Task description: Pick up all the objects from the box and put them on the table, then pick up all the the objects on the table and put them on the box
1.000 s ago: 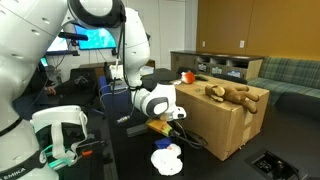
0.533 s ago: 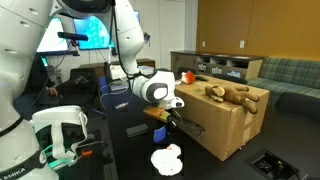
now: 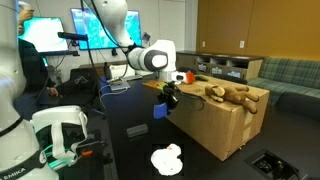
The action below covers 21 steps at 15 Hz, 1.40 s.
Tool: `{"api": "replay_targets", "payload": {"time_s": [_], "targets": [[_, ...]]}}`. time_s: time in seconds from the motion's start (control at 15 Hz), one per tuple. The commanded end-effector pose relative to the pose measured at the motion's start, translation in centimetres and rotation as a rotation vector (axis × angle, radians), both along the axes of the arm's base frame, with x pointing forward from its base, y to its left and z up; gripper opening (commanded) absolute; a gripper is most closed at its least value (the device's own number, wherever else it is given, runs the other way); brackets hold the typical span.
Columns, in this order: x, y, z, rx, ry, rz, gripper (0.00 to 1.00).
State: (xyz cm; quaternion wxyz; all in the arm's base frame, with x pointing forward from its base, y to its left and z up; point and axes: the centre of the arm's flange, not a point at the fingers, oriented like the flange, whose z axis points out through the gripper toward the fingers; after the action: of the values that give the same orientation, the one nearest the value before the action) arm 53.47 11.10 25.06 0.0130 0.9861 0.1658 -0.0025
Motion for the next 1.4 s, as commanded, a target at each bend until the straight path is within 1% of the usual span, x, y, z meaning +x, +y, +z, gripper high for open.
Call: {"api": "replay_targets", "payload": {"time_s": [0.0,0.07,0.2,0.27,0.33,0.4,0.47,0.53,0.6,0.93,1.33], "targets": [[-0.6,-0.1,7.9,-0.015,-0.045,-0.119,0.03],[-0.8,0.3,8.8,-0.018,-0.071,-0.148,0.03],[-0.2,0.8,11.8,-0.007,-0.118,-0.212,0.03],[-0.2,1.3,12.3,-0.008,-0.144,-0.238,0.03],[0.5,1.5,13.5,-0.001,-0.166,-0.263,0.03],[0.6,2.1,13.6,0.003,-0.187,-0.281,0.03],[1.5,2.4,14.4,0.009,-0.201,-0.304,0.03],[1.9,3.0,14.2,0.009,-0.221,-0.324,0.03],[2.9,3.4,14.7,0.015,-0.227,-0.336,0.03],[7.3,6.2,14.5,0.016,-0.301,-0.389,0.03],[13.8,9.0,11.2,0.020,-0.393,-0.405,0.03]]}}
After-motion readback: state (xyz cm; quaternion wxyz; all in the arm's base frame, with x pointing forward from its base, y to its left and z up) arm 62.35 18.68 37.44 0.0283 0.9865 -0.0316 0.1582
